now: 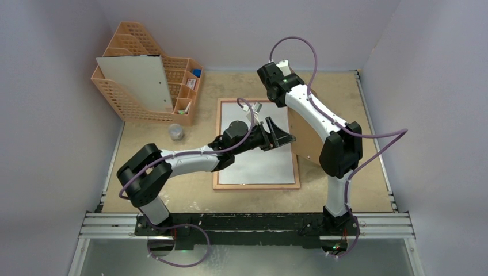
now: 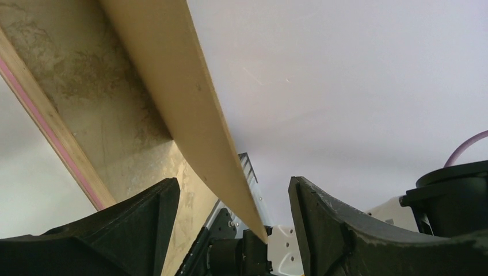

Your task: Put the photo into the frame

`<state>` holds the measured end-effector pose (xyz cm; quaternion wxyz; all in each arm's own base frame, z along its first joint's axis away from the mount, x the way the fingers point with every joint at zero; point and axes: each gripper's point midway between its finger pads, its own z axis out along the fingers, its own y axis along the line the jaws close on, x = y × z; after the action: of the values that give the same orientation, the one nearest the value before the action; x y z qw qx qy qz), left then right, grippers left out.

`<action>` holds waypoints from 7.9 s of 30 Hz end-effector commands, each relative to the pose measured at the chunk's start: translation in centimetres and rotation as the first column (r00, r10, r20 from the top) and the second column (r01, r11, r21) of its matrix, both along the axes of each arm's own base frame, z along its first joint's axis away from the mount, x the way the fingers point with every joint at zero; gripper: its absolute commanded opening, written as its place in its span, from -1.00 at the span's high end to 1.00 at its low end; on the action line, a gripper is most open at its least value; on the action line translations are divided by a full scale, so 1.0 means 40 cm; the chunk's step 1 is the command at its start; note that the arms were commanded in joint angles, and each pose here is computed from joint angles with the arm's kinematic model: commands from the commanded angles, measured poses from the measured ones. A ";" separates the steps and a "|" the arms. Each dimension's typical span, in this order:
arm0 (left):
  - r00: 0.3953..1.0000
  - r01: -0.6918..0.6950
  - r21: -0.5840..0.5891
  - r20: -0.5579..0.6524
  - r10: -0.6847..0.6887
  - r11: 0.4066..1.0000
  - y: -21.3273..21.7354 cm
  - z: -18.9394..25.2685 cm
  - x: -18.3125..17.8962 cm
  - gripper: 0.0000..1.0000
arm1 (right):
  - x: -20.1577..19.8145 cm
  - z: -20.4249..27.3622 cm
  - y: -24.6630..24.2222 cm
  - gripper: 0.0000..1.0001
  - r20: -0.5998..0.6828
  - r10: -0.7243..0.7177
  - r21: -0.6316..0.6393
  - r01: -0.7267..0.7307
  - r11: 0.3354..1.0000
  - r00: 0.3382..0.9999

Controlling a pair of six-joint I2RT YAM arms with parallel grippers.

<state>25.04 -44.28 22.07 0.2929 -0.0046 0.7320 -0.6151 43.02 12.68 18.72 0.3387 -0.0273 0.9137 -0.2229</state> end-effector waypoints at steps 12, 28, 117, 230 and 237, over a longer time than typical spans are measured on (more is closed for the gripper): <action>0.985 -0.069 0.102 -0.153 0.084 0.992 -0.060 -0.051 0.023 -0.01 | 0.036 -0.113 0.127 0.91 -0.008 -0.086 0.343 0.084 0.936 0.996; 0.987 -0.101 0.198 -0.104 0.124 0.975 -0.032 -0.058 0.027 1.00 | 0.050 -0.072 0.151 -0.05 0.043 -0.023 0.388 0.005 0.922 0.999; 0.906 0.058 -0.113 -0.411 -0.100 0.992 0.481 -0.094 -0.011 1.00 | -0.253 -0.130 -0.004 0.32 0.219 -0.001 0.976 -0.219 -0.015 0.976; 0.802 -0.229 0.684 -0.271 0.532 0.693 0.758 -0.504 0.125 0.28 | -0.241 -0.303 0.100 -0.25 -0.018 0.114 0.949 -0.019 0.315 0.993; 0.803 -0.232 0.693 -0.259 0.536 0.682 0.763 -0.500 0.128 0.26 | -0.247 -0.276 0.084 -0.29 0.001 0.143 0.913 -0.059 0.404 0.990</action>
<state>30.45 -14.39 2.54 0.2290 -0.2138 0.9116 -0.2661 32.28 16.54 5.10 0.2401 0.1356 0.8930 0.3557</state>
